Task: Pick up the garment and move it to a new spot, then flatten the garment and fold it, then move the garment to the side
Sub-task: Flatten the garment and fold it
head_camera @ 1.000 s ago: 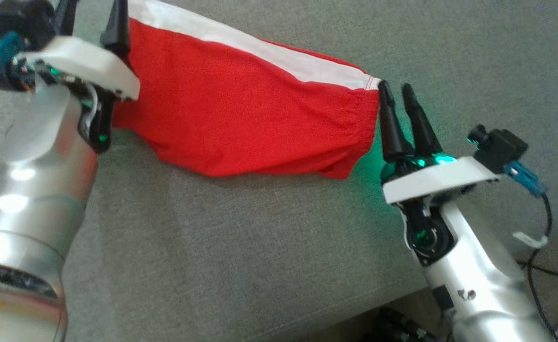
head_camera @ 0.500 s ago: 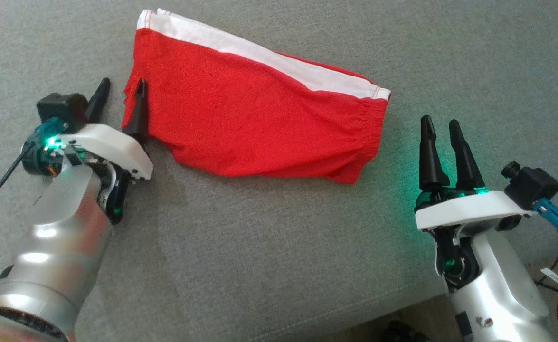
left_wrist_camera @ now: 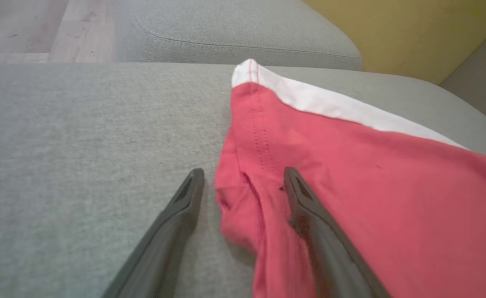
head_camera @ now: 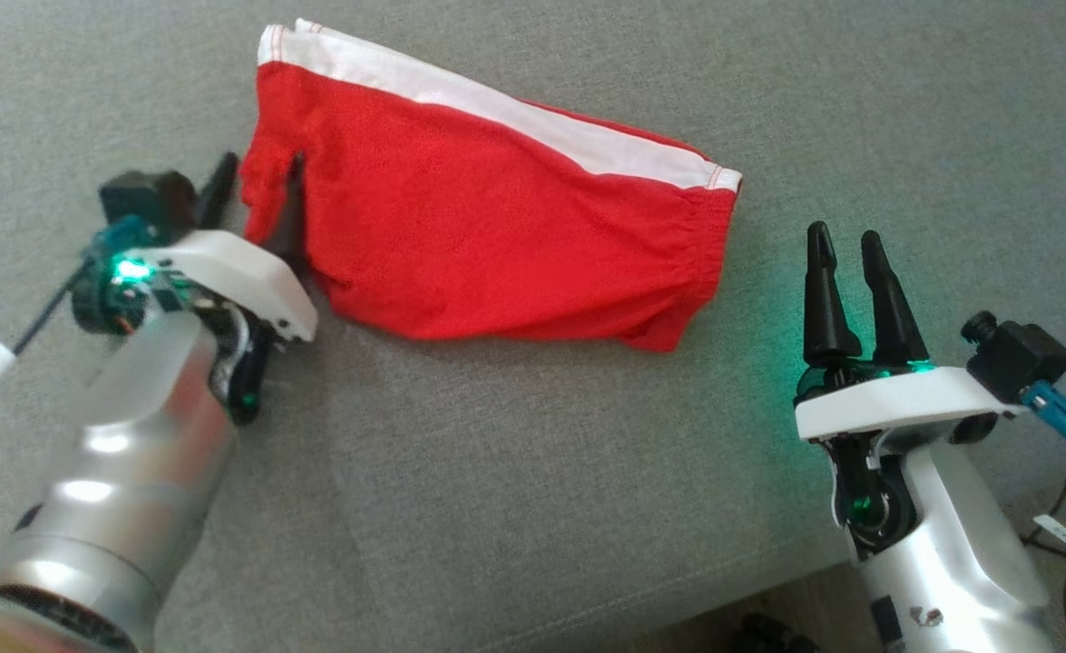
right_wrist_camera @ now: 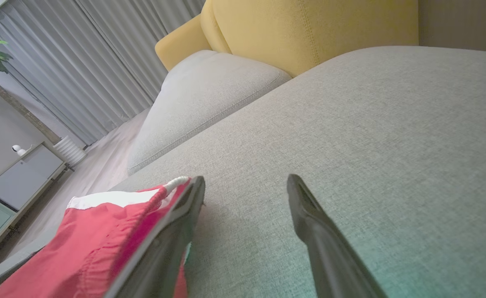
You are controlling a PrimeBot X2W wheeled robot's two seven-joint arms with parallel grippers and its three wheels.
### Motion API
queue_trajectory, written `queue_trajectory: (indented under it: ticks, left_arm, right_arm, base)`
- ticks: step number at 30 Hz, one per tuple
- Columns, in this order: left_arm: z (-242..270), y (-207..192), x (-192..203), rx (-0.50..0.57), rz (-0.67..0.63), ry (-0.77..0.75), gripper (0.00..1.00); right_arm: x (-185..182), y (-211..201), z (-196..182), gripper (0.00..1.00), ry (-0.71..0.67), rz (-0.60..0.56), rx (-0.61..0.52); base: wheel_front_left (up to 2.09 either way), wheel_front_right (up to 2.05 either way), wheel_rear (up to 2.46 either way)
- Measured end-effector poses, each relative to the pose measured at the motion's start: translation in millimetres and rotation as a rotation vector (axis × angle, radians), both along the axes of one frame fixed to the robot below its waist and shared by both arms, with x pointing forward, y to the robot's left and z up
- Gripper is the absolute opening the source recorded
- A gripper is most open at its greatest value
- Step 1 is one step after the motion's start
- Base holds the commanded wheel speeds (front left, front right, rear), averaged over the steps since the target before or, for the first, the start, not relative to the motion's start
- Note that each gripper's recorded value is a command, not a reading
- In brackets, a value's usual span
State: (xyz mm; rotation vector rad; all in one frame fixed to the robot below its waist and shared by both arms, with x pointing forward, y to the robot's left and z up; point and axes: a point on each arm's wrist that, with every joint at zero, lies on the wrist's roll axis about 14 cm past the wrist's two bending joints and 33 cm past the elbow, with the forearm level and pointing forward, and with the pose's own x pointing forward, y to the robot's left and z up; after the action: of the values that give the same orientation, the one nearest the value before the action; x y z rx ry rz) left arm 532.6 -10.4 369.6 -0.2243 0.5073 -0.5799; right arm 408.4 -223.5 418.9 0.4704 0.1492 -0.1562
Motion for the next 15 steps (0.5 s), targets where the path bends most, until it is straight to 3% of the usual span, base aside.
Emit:
queue_trajectory:
  ticks: [7, 8, 9, 10, 15]
  left_arm:
    - [-2.5, -2.2, -14.9, 0.025, -0.041, 0.026, 1.00]
    - [-2.9, -2.4, -15.7, 0.029, -0.044, 0.027, 0.91]
    - [-3.2, -2.5, -16.0, 0.031, -0.046, 0.027, 0.28]
    - [-3.5, -2.5, -16.2, 0.032, -0.047, 0.028, 0.00]
    - [1.9, 3.3, -13.6, 0.015, -0.008, -0.007, 0.00]
  right_arm:
    - [0.9, 9.6, 1.7, 1.00, -0.005, 0.027, 0.008]
    - [1.0, 10.2, 1.8, 1.00, -0.006, 0.029, 0.008]
    - [1.1, 10.5, 1.6, 1.00, -0.005, 0.030, 0.008]
    - [1.2, 11.0, 1.4, 1.00, -0.005, 0.031, 0.009]
    - [1.3, 13.0, 3.5, 1.00, -0.011, 0.035, 0.016]
  base:
    - [0.00, 0.00, 0.00]
    - [0.00, 0.00, 0.00]
    - [0.00, 0.00, 0.00]
    - [0.00, 0.00, 0.00]
    - [0.00, 0.00, 0.00]
